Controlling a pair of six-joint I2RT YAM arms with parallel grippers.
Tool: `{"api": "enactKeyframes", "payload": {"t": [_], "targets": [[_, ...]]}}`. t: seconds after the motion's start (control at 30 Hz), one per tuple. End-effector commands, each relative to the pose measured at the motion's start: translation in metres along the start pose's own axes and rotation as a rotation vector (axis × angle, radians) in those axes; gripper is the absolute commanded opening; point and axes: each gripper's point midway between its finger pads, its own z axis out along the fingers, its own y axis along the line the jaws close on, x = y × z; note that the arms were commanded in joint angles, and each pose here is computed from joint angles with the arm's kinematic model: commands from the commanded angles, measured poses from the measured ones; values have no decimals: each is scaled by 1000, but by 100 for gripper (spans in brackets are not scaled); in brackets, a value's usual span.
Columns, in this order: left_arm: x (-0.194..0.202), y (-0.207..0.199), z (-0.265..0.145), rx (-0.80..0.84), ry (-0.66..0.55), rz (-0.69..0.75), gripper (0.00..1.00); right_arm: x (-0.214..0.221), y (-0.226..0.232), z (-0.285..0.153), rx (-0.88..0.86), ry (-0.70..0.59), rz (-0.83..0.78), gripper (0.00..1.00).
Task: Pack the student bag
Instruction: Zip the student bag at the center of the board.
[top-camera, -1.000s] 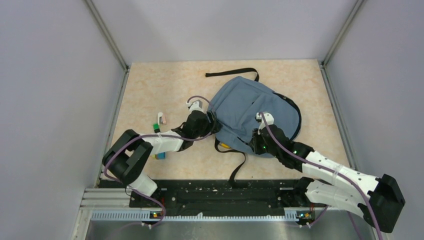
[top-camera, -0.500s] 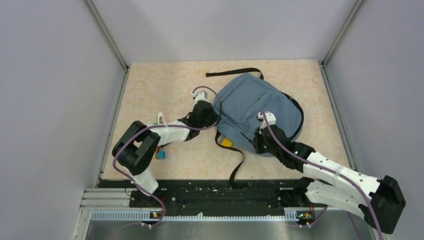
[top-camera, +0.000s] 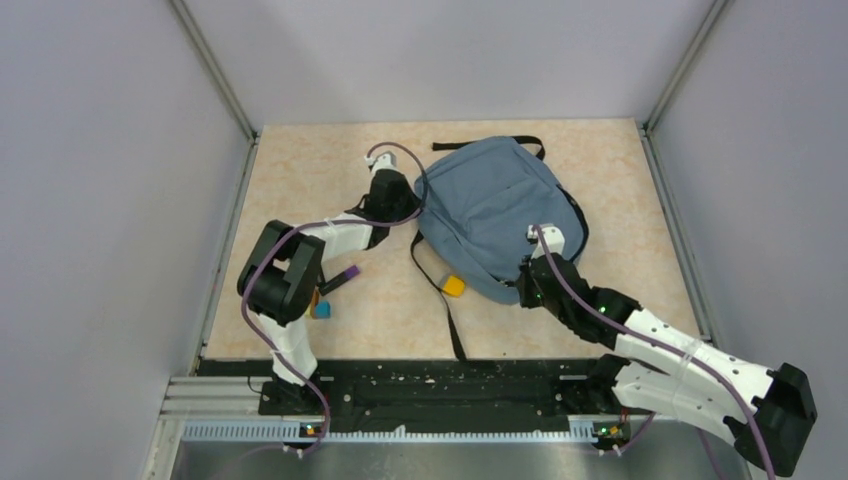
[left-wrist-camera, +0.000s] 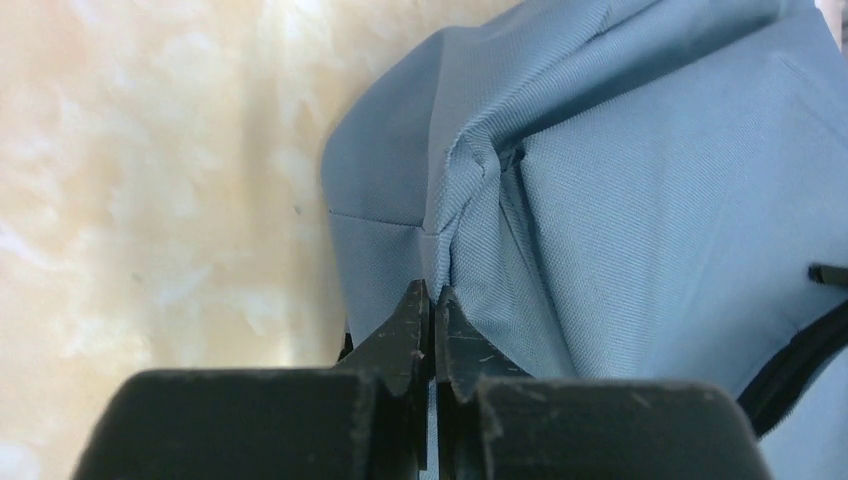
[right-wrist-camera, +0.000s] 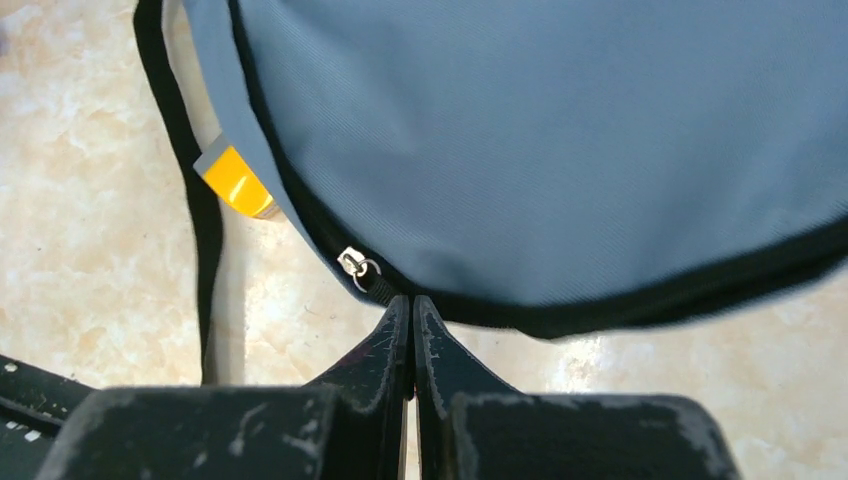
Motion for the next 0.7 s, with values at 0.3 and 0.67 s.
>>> {"api": "enactKeyframes", "payload": {"t": [0.3,0.67], "targets": [[-114,10,28,-1,-199,154,13,-19,2,-3,16,-61,24,0],[-40,-23,-53,101,-128,20,72,-21,21,9,-55,-61,32,0]]}}
